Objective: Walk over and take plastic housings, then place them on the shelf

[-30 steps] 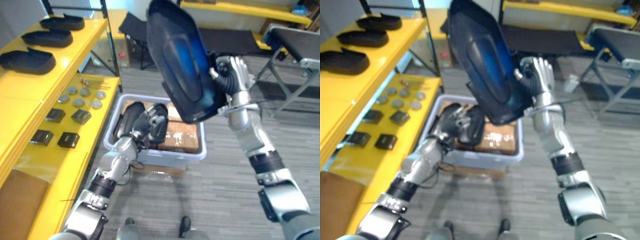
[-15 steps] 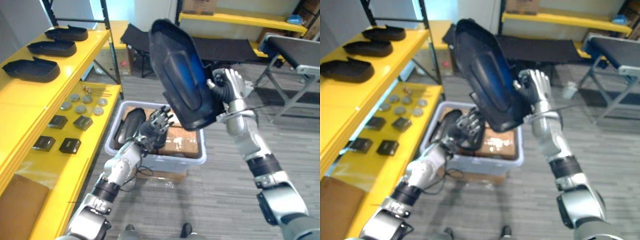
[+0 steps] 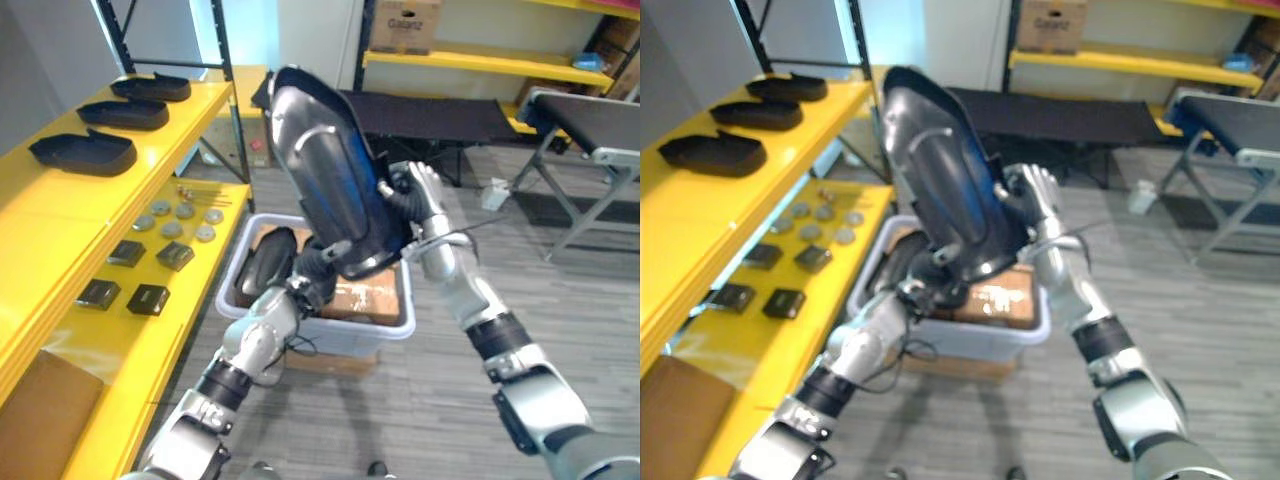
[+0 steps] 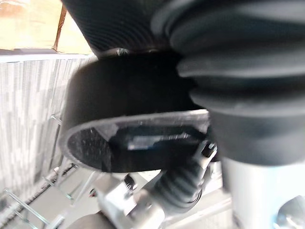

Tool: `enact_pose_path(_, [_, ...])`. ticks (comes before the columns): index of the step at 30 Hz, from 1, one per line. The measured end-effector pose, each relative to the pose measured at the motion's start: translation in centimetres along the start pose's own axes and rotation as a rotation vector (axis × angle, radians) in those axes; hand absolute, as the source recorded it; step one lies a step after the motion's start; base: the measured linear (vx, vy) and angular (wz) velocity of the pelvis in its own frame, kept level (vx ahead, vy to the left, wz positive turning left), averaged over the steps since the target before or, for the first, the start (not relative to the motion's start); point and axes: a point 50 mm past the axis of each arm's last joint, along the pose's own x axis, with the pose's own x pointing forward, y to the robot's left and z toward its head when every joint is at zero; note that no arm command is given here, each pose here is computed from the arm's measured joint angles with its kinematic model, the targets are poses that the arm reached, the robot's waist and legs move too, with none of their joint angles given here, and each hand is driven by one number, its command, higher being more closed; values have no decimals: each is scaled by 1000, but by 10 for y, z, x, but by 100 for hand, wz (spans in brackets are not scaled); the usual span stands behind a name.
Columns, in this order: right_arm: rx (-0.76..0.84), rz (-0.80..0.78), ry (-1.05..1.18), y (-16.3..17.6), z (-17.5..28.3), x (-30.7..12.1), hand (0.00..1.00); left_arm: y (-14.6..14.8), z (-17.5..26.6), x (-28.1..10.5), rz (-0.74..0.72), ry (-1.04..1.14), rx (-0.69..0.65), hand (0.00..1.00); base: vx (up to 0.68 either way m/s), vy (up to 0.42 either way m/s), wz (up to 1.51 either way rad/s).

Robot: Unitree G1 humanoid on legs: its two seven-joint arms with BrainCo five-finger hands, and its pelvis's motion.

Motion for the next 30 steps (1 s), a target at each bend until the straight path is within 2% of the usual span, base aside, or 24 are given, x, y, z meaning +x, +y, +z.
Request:
enact_pose_path(4, [-10,37,28,9,-6,-3,100,-1,-4,0,23,13,38,0,0,0,0])
enact_pose_path(5, [-15,52,37,13,-8,-5,100,-1,-5,1,28,17,46,100,0,0,0])
enact_pose_path(15, [15,70,51,30,-17,-26,100,15,-13,-7,234,13,189,100,0,0,0])
enact_pose_path(21, [43,49,62,36,-18,-36,100,22,-10,-12,290,-21,267,100,0,0,0])
enact_pose_path(30, [171,1,1,39,-7,-45,100,24,-4,-21,355,-121,265,100,0,0,0])
